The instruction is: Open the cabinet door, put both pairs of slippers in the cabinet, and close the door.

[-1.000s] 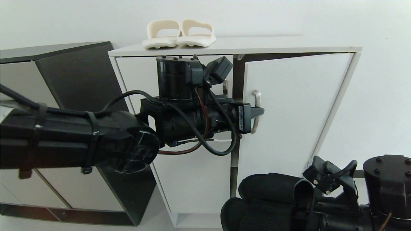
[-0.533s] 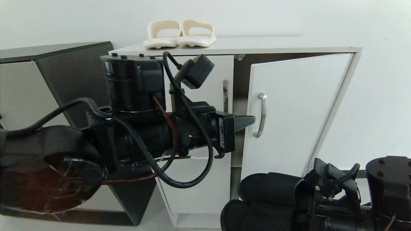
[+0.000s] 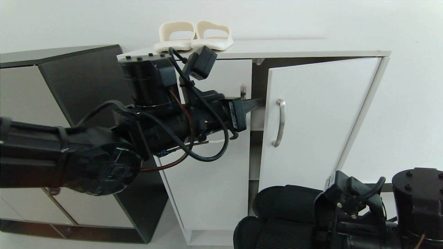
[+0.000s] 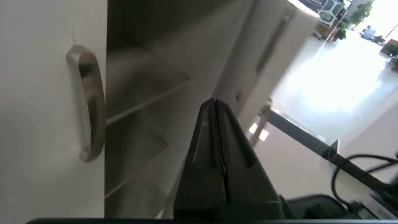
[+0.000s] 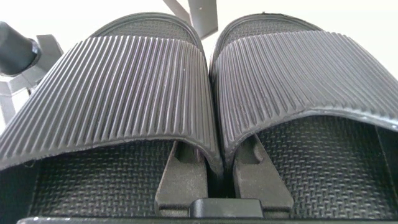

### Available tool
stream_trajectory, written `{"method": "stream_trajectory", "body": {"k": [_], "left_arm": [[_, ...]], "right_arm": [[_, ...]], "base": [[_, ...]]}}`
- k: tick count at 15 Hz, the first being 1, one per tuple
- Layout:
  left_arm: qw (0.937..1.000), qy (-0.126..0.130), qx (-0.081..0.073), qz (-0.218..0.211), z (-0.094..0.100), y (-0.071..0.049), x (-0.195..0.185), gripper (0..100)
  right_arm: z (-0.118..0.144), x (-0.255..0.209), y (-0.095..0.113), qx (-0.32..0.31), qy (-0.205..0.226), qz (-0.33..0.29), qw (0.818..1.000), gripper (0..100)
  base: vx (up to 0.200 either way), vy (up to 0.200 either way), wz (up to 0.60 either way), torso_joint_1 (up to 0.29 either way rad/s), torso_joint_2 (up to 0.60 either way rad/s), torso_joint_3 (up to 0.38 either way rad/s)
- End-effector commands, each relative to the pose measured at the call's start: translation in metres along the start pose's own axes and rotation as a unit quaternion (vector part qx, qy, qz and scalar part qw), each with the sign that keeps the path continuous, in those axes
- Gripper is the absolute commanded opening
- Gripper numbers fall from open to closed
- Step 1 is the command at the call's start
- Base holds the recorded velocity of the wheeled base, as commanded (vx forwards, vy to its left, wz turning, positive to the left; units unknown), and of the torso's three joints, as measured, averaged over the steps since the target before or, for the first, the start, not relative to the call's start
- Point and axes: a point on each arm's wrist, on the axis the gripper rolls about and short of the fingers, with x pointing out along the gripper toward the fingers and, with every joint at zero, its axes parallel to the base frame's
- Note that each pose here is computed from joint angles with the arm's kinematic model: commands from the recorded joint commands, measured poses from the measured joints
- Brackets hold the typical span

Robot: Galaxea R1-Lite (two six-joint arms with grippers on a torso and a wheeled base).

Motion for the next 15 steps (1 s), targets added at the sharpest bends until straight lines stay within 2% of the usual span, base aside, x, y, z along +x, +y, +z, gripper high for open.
{"method": "stream_trajectory", "body": {"k": [1,7,9,10,12,14,15], "left_arm": [[0.9999,0.009,-0.003,0.004,-0.013,0.013,0.028,0],[1.0000,-0.002,-0.002,0.002,-0.008,0.016,0.037,0],[1.0000,0.004,-0.004,0.003,-0.009,0.017,0.040,0],[1.0000,0.002,-0.003,-0.002,-0.008,0.014,0.042,0],[0.9996,0.005,-0.004,-0.026,-0.010,-0.005,0.045,0],[0.9985,0.008,-0.006,-0.054,-0.016,-0.035,0.052,0],[0.9982,0.007,-0.005,-0.060,-0.018,-0.046,0.054,0]], "right_arm": [[-0.001,0.002,0.001,0.000,0.004,0.003,1.000,0],[-0.011,0.001,0.006,-0.023,0.022,0.014,0.999,0],[-0.014,0.001,0.007,-0.028,0.026,0.018,0.999,0],[-0.015,0.000,0.009,-0.030,0.027,0.024,0.999,0],[-0.026,-0.005,0.019,-0.050,0.040,0.045,0.997,0],[-0.029,-0.006,0.024,-0.067,0.042,0.058,0.995,0],[-0.028,-0.007,0.024,-0.067,0.040,0.058,0.995,0]], "base": [[0.000,0.000,0.00,0.000,0.00,0.000],[0.000,0.000,0.00,0.000,0.00,0.000],[-0.200,-0.200,0.00,0.002,0.00,0.005],[-0.200,0.000,0.00,0.002,0.00,-0.002],[-0.200,0.000,0.00,0.002,0.00,0.000],[-0.200,0.000,0.00,0.000,0.00,0.002],[-0.200,0.000,0.00,-0.002,0.00,0.002]]}}
